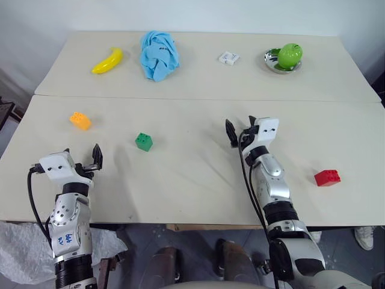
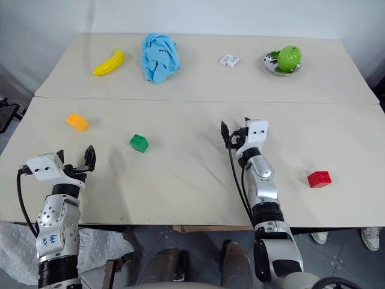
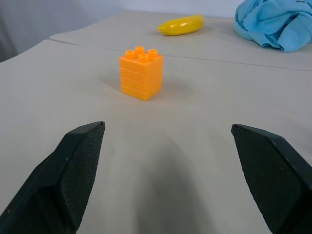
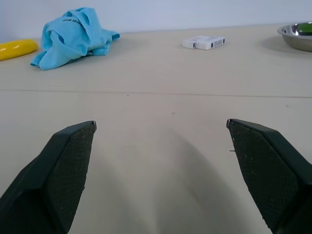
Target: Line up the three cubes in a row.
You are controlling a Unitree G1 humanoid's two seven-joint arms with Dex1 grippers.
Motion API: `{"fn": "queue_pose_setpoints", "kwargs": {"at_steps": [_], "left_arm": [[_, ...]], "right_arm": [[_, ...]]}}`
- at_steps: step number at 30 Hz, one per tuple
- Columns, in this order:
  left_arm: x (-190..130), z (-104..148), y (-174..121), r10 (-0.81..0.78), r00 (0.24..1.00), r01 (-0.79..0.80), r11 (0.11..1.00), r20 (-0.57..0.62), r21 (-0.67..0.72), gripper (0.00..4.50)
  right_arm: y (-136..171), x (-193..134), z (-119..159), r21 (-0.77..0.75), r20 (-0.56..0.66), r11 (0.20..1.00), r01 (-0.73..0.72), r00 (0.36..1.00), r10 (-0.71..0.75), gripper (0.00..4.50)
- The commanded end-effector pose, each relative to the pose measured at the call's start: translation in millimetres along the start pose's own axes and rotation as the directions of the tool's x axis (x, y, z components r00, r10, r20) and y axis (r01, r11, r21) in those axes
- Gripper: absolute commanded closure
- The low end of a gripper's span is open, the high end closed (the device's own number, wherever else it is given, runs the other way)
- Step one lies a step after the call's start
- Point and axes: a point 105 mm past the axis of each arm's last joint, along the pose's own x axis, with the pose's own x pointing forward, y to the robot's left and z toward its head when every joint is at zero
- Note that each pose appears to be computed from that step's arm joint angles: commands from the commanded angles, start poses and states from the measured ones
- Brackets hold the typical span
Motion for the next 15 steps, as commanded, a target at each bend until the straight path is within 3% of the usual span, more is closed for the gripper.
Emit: {"fn": "queue_pose_setpoints", "kwargs": {"at_steps": [1,4,7,9,12,15], "left_arm": [[0.5,22.5,4.1,-0.013,0.997,0.011,1.000,0.078,0.023,0.13],[-6.7,41.8,-7.8,-0.128,0.980,0.136,0.990,0.154,-0.039,0.13],[-21.0,53.2,-34.1,-0.391,0.909,0.389,0.920,0.144,0.042,0.13],[-31.7,53.9,-51.7,-0.560,0.824,0.550,0.827,0.085,0.115,0.13],[-50.8,51.2,-75.3,-0.788,0.616,0.779,0.602,-0.028,0.176,0.13],[-57.8,55.0,-86.1,-0.878,0.476,0.870,0.459,-0.061,0.177,0.13]], "right_arm": [[-1.9,-1.9,16.1,-0.013,0.070,1.000,-0.001,0.998,0.002,0.00],[2.6,-6.4,27.9,-0.028,0.109,0.998,-0.050,0.993,0.053,0.00],[11.2,-22.0,52.4,-0.045,0.166,0.985,-0.169,0.971,0.175,0.00],[11.5,-35.0,67.8,-0.079,0.169,0.971,-0.226,0.957,0.237,0.00],[7.2,-65.0,101.5,-0.169,0.160,0.937,-0.307,0.929,0.333,0.00],[-3.4,-91.9,123.9,-0.227,0.111,0.922,-0.313,0.933,0.343,0.00]]}}
